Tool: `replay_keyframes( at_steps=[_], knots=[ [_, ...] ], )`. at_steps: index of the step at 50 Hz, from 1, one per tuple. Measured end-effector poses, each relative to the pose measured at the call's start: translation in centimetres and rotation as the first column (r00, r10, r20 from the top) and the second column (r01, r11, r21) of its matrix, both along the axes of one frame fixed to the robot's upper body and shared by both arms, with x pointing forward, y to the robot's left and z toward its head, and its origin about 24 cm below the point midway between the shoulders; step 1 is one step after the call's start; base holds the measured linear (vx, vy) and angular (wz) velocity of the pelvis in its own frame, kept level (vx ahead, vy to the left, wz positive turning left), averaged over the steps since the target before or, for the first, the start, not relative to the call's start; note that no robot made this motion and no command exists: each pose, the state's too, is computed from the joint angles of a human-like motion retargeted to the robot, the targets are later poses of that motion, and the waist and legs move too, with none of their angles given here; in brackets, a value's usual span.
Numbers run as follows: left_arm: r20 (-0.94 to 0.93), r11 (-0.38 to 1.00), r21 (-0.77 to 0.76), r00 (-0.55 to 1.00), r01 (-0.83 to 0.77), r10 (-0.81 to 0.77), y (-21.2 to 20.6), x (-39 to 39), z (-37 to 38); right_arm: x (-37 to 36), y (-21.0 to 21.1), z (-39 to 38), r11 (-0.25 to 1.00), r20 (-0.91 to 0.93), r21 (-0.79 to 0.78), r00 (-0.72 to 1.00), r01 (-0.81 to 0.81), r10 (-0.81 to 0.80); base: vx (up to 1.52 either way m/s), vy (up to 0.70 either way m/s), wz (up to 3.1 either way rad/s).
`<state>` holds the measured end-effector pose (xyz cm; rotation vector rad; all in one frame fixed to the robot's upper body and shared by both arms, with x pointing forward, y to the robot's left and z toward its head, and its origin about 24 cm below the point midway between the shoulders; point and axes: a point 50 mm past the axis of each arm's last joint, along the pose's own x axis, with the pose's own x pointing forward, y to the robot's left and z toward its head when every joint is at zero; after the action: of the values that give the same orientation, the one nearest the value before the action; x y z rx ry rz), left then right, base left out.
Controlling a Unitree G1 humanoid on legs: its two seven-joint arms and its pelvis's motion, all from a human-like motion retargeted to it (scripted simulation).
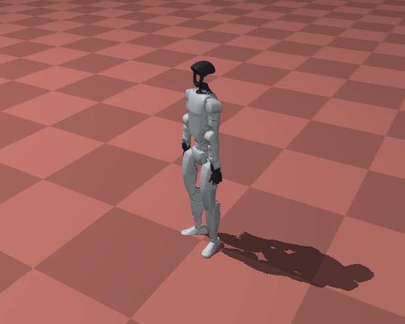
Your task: In place motions
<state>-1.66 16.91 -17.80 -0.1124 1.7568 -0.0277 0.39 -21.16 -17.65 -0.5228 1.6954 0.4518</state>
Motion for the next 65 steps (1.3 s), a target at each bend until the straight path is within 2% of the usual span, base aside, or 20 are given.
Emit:
replay_keyframes(
  at_steps=[65],
  knots=[
    [-0.003,1.000,0.000,1.000,-0.007,0.007,-0.05,-0.10,0.00,-0.10,0.03,-0.01,1.000,-0.003,0.000,1.000,-0.007,0.007,0.00,0.00,0.00]
  ],
)
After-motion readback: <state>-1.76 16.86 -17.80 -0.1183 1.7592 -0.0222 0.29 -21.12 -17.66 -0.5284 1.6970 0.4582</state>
